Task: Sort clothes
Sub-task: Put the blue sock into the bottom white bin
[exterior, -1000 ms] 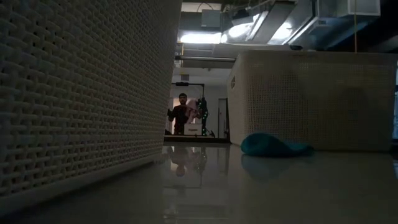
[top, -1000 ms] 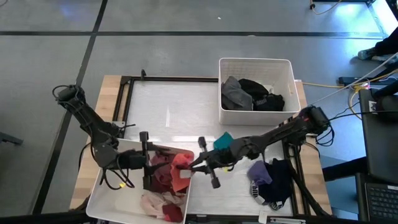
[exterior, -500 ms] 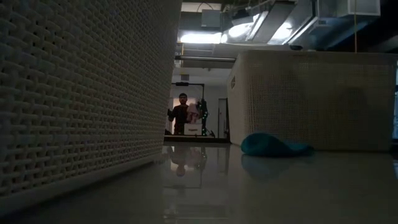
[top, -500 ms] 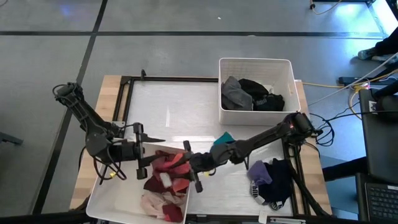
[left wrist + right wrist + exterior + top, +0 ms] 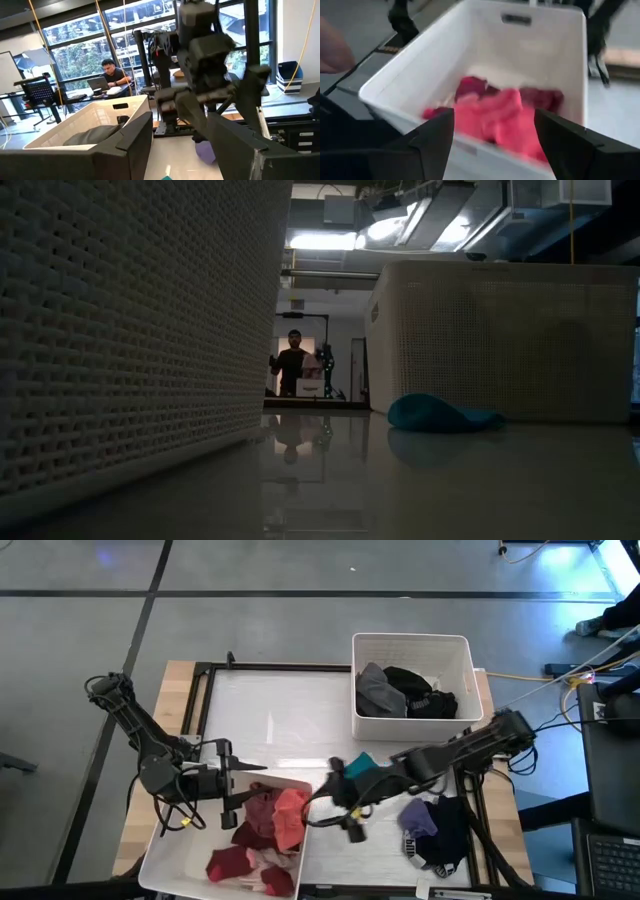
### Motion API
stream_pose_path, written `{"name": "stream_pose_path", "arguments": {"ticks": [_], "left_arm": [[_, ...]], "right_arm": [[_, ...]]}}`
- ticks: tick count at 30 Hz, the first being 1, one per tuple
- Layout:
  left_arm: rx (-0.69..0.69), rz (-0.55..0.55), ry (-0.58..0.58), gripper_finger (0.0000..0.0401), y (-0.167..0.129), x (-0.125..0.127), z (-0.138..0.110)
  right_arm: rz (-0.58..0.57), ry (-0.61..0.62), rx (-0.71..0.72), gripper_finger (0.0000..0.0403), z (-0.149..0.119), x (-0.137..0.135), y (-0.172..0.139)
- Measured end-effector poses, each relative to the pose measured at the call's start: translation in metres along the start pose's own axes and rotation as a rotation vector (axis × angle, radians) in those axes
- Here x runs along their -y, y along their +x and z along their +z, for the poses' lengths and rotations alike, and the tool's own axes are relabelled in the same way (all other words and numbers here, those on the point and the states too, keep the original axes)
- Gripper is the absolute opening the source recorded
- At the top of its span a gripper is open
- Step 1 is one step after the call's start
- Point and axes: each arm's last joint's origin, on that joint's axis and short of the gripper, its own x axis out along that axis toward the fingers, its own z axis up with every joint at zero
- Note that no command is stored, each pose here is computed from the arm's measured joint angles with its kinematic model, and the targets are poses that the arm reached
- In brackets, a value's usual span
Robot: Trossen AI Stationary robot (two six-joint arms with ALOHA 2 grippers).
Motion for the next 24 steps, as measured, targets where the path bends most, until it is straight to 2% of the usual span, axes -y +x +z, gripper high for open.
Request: {"name": "stream_pose_path", "arguments": {"ticks": [2, 5, 8, 12, 18, 24], "left_arm": [[-0.003, 0.000, 0.005, 0.0180, 0.000, 0.000, -0.001], [-0.002, 0.017, 0.002, 0.0180, 0.004, -0.003, -0.001], [-0.007, 0.045, -0.006, 0.0180, 0.009, -0.007, -0.002], [-0.022, 0.072, 0.016, 0.0180, 0.016, -0.010, -0.006], [-0.052, 0.027, 0.069, 0.0180, 0.022, -0.011, -0.013], [-0.075, -0.013, 0.092, 0.0180, 0.023, 0.000, -0.020]], "right_arm": [[-0.036, 0.052, -0.100, 0.0272, -0.005, -0.004, -0.019], [-0.194, 0.123, -0.253, 0.0269, -0.020, -0.006, -0.035], [-0.380, 0.147, -0.405, 0.0269, -0.040, -0.008, -0.045], [-0.533, 0.160, -0.551, 0.0269, -0.073, -0.007, -0.047], [-0.588, 0.207, -0.684, 0.0269, -0.135, 0.003, -0.030], [-0.561, 0.291, -0.645, 0.0269, -0.189, 0.025, -0.010]]}}
